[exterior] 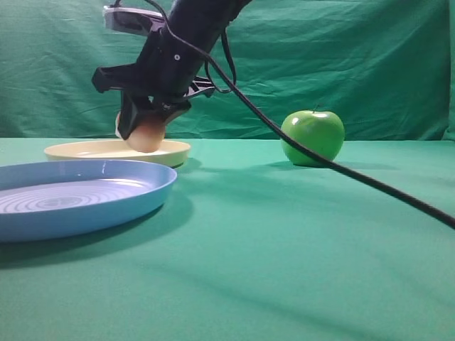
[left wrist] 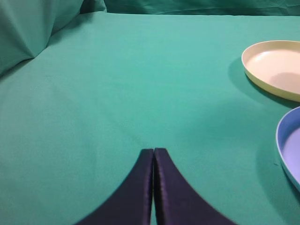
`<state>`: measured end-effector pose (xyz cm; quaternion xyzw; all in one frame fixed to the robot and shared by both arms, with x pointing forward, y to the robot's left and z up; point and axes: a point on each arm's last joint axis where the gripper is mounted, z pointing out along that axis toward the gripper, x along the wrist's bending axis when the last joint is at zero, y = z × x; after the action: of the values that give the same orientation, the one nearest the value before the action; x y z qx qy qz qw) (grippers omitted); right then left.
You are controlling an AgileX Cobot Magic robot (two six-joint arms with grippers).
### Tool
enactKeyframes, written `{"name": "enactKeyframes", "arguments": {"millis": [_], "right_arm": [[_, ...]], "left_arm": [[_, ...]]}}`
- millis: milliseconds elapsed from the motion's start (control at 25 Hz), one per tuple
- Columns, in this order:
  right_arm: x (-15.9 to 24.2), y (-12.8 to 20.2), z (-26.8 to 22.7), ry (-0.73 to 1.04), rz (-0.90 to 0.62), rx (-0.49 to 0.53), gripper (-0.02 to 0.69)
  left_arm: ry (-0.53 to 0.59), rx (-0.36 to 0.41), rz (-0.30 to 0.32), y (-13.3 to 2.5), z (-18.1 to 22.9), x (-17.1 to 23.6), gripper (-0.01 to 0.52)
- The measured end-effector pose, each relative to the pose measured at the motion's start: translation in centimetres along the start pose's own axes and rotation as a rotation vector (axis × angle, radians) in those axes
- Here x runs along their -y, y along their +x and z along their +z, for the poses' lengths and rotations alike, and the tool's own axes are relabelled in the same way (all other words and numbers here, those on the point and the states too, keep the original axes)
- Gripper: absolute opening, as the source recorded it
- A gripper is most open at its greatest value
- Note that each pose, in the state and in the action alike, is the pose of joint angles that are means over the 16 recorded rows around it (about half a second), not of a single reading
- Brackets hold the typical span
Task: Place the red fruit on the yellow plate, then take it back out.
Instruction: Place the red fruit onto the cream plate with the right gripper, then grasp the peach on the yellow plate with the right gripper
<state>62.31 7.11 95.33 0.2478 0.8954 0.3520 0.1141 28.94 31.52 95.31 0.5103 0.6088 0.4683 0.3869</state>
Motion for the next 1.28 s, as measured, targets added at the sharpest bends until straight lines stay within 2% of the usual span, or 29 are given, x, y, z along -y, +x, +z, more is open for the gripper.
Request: {"name": "enactKeyframes", "arguments": {"millis": [120,200,360,560,720,880,1280], "right_arm": [[-0.6,0.1,-1.2,0.003,-0.006,-0.009,0.556],[-1.3,0.3,-2.4,0.003,-0.012,-0.018,0.509],[-3.0,0.5,-6.3,-0.001,-0.009,-0.034,0.356],[-5.1,0.5,-13.4,-0.017,0.039,-0.035,0.155],[-6.1,0.3,-19.8,-0.029,0.087,-0.008,0.040],[-6.3,0.3,-25.7,-0.049,0.138,0.041,0.002],[-3.3,2.1,-37.0,-0.108,0.169,0.176,0.000]], "left_arm": [[0.000,0.000,0.000,0.0,0.0,0.0,0.000],[0.000,0.000,0.000,0.0,0.0,0.0,0.000],[0.000,0.000,0.001,0.0,0.0,0.0,0.000],[0.000,0.000,0.001,0.0,0.0,0.0,0.000],[0.000,0.000,0.001,0.0,0.0,0.0,0.000],[0.000,0.000,0.001,0.0,0.0,0.0,0.000],[0.000,0.000,0.001,0.0,0.0,0.0,0.000]]}}
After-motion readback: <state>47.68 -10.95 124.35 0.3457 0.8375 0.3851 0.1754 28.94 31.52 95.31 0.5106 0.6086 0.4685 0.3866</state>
